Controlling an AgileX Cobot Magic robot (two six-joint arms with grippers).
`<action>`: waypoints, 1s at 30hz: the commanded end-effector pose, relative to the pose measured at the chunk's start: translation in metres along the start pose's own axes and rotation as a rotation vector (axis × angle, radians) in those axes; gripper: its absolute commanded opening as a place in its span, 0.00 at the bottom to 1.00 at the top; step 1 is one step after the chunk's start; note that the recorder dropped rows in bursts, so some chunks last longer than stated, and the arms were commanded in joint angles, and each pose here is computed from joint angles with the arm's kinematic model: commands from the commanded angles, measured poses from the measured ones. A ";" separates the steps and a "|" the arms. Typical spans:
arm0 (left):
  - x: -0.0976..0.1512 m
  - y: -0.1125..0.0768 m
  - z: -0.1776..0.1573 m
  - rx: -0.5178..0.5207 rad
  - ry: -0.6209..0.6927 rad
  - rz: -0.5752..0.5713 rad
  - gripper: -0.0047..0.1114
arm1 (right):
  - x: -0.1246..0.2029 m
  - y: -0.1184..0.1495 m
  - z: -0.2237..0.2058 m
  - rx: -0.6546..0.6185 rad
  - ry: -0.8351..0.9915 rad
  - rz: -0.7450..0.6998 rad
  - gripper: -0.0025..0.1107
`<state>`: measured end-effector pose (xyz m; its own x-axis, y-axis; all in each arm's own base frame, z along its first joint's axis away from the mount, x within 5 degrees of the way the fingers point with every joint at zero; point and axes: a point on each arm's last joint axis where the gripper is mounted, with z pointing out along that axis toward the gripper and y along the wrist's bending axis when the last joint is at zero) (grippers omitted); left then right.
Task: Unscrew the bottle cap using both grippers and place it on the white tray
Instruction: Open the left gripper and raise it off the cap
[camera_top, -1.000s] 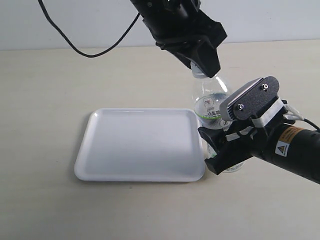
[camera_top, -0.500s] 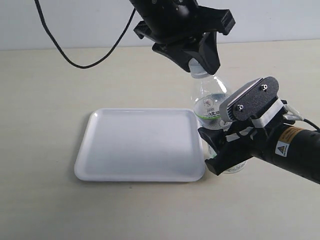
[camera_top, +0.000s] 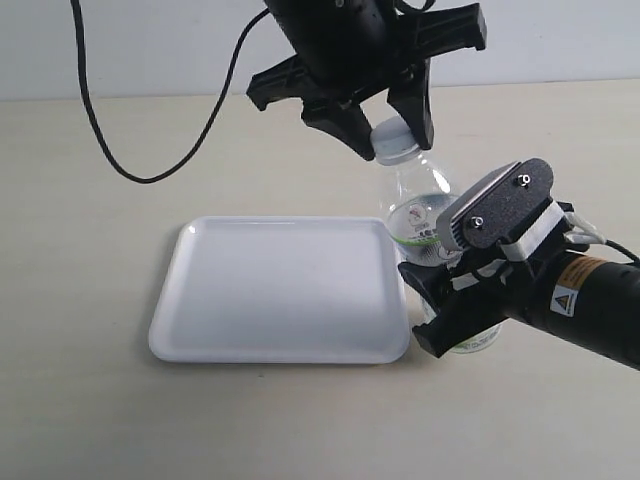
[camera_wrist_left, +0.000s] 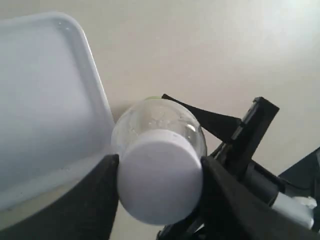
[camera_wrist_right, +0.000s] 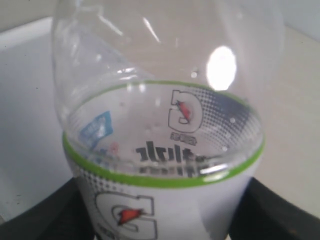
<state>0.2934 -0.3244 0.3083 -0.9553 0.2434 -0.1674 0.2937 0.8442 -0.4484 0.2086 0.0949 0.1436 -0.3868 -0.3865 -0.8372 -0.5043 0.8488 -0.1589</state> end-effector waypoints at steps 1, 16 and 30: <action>0.004 -0.004 -0.001 -0.024 -0.013 -0.159 0.04 | -0.013 -0.001 -0.001 0.014 -0.107 -0.009 0.02; 0.006 -0.005 0.002 -0.106 -0.085 -0.526 0.08 | -0.015 0.000 -0.001 -0.003 -0.129 -0.012 0.02; 0.000 -0.006 -0.009 -0.025 -0.043 0.041 0.80 | -0.011 0.001 -0.001 -0.014 -0.091 0.005 0.02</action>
<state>0.2873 -0.3276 0.3088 -0.9758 0.1526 -0.1564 0.2039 0.8932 -0.4008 0.2093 0.0975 0.1465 -0.3538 -0.3732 -0.8576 -0.5173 0.8420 -0.1530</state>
